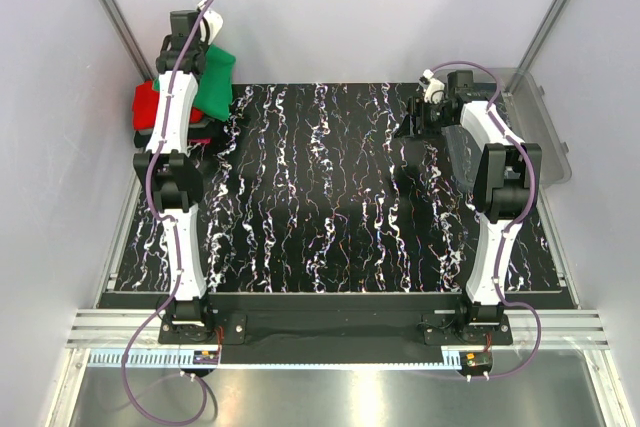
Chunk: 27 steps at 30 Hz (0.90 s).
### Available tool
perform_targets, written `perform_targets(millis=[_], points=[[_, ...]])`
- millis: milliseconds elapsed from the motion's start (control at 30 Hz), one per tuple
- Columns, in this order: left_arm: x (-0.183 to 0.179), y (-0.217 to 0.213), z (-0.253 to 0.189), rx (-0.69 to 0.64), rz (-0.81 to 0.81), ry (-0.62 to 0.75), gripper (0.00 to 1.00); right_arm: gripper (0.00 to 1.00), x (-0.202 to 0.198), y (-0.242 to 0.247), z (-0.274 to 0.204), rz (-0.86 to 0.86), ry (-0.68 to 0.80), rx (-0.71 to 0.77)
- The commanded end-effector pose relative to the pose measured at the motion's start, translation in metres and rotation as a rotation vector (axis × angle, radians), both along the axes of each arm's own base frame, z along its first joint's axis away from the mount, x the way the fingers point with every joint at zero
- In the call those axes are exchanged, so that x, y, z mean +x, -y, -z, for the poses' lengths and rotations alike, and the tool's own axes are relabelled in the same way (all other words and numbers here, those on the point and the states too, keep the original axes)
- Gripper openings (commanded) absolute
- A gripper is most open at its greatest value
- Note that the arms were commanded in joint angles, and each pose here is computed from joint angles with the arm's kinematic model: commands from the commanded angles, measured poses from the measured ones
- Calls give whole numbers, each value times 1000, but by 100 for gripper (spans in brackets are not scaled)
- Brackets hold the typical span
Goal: Fold and stack the t-shirts
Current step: Neatly place the folded tshirt to the corner
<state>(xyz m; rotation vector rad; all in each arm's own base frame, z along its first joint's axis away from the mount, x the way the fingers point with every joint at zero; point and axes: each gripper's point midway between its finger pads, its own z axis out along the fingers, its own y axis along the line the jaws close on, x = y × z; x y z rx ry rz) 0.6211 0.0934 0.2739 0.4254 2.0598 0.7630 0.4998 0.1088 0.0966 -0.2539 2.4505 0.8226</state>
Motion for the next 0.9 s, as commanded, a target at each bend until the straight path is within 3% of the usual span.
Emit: perform_targets(millis=[0, 367, 533, 867], points=[[-5, -10, -76, 25, -32, 194, 0, 70, 8, -1, -28, -2, 79, 7], [-21, 4, -89, 17, 1, 178, 0, 70, 8, -4, -36, -6, 92, 19], [-23, 40, -99, 31, 51, 189, 0, 70, 7, -5, -41, -12, 97, 35], [-30, 36, -94, 46, 21, 164, 0, 70, 2, -8, -43, -20, 85, 62]])
